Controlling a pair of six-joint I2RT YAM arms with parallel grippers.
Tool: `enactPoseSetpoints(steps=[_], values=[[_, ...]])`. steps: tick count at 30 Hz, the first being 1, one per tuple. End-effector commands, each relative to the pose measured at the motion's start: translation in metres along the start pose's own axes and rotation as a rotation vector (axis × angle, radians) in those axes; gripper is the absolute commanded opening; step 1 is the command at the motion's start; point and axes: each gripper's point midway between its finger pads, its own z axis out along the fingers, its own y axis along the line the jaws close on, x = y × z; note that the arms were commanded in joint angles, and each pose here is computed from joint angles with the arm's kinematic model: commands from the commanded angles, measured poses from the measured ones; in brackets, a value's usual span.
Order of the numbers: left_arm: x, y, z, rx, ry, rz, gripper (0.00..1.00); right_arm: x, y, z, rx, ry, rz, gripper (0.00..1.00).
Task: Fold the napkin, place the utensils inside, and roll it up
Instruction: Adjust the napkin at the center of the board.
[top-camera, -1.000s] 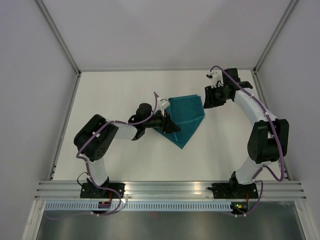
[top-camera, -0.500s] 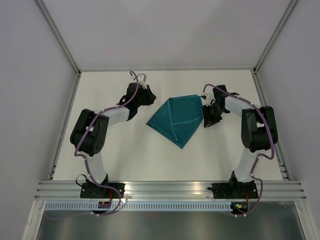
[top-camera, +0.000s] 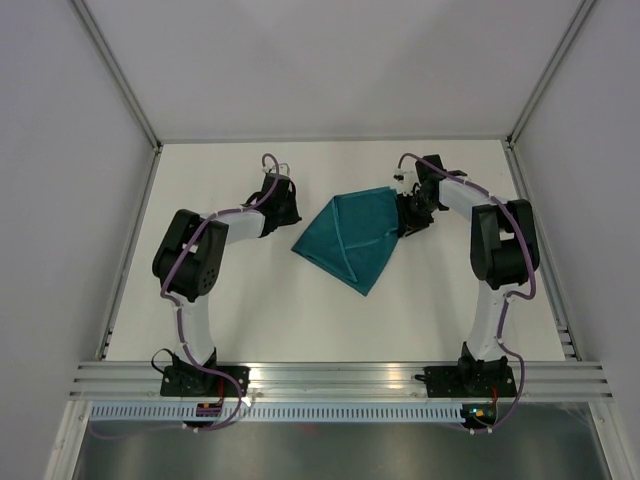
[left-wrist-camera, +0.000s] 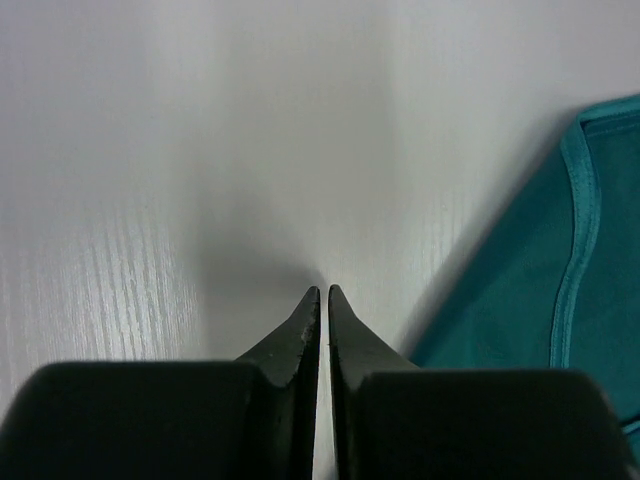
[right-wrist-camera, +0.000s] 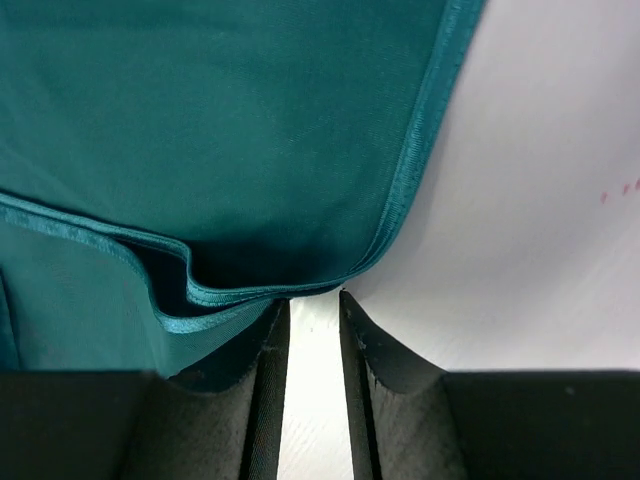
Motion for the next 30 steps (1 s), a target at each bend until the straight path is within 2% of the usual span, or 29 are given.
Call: enactPoseSetpoints(steps=[1, 8, 20, 25, 30], values=[[-0.002, -0.011, -0.006, 0.021, 0.038, -0.044, 0.09, -0.002, -0.009, 0.023, 0.052, 0.043, 0.009, 0.33], [0.030, -0.007, -0.019, 0.022, 0.120, -0.106, 0.08, -0.037, -0.007, 0.035, 0.075, 0.024, -0.019, 0.34], [0.065, -0.004, -0.049, 0.026, 0.126, -0.166, 0.08, -0.096, 0.005, 0.058, 0.087, -0.022, -0.088, 0.36], [0.049, 0.013, -0.062, -0.043, 0.058, -0.174, 0.17, -0.110, -0.004, 0.053, 0.154, -0.071, -0.121, 0.36], [0.003, 0.028, -0.083, -0.062, -0.045, -0.166, 0.28, -0.145, -0.005, 0.011, 0.217, -0.214, -0.208, 0.41]])
